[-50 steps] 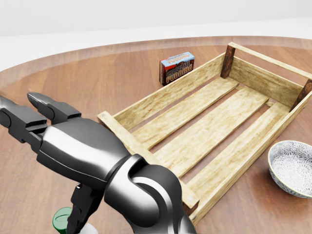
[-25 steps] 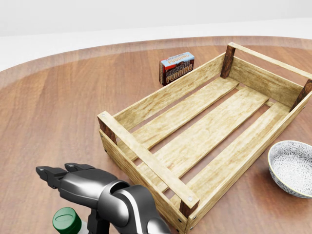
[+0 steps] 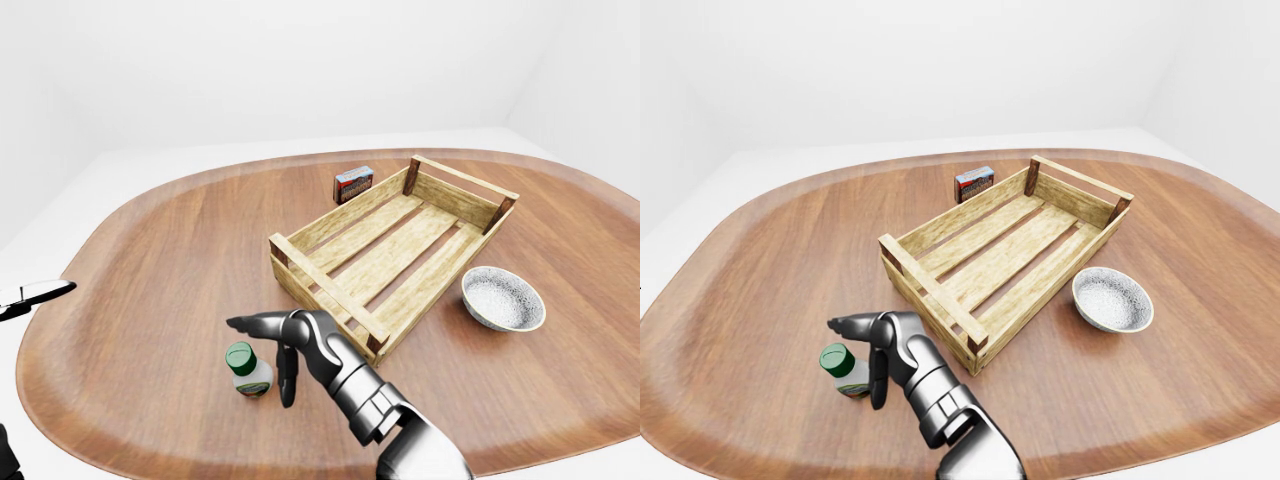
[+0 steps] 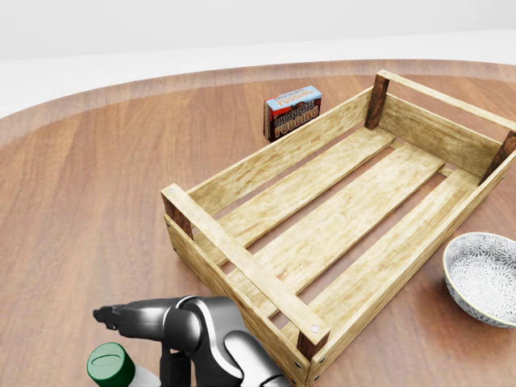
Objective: Pick up the salad dressing and put it in the tray.
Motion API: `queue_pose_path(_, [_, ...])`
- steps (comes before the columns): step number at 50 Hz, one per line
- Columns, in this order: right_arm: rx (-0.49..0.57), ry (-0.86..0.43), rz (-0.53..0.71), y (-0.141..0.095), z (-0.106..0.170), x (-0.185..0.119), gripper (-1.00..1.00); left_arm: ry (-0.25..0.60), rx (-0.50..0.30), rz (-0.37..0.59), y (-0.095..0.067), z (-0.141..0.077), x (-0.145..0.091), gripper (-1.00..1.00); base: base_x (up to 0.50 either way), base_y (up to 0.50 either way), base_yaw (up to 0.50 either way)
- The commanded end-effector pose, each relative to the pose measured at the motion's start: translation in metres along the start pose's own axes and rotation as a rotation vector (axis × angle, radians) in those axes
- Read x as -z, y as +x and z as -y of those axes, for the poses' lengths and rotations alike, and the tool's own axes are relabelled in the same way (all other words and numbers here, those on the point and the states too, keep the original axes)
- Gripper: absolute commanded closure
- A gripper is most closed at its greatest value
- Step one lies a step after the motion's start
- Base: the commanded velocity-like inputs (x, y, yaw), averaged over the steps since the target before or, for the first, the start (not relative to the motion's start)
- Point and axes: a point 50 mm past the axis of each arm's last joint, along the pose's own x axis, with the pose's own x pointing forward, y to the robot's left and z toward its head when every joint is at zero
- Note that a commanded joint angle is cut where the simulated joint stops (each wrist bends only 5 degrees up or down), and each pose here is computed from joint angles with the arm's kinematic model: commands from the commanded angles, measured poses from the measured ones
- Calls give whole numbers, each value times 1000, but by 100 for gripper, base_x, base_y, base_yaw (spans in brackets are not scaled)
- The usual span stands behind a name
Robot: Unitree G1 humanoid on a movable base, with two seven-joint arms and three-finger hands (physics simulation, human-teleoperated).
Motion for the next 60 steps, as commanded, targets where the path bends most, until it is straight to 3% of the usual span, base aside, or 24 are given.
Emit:
queue_pose_path(1, [-97, 88, -34, 10, -4, 14, -100, -4, 4, -17, 0, 1, 4, -100, 0, 0, 0])
queue_pose_path(3, [-59, 191, 50, 6, 1, 10, -100, -5, 6, -23, 0, 1, 6, -100, 0, 0, 0])
queue_pose_path(6, [-30, 233, 125, 2, 5, 2, -100, -6, 6, -32, 0, 1, 8, -100, 0, 0, 0])
queue_pose_path(22, [-31, 315, 218, 0, 8, -6, -100, -6, 8, -50, -1, 2, 12, -100, 0, 0, 0])
queue_pose_path(39, [-81, 362, 213, 6, 5, -4, -100, -5, 9, -49, -1, 2, 12, -100, 0, 0, 0])
queue_pose_path(47, [-142, 370, 146, 12, -5, 6, -100, -17, 13, -57, -2, 1, 14, -100, 0, 0, 0])
queue_pose_path(48, [-141, 374, 144, 12, -4, 7, 17, -18, 14, -57, -2, 1, 14, -100, 0, 0, 0])
queue_pose_path(49, [-141, 379, 143, 12, -4, 7, 99, -18, 14, -57, -2, 1, 14, -100, 0, 0, 0])
queue_pose_path(60, [-101, 335, 161, 9, 2, 2, 99, -19, 19, -63, -2, 2, 16, -100, 0, 0, 0])
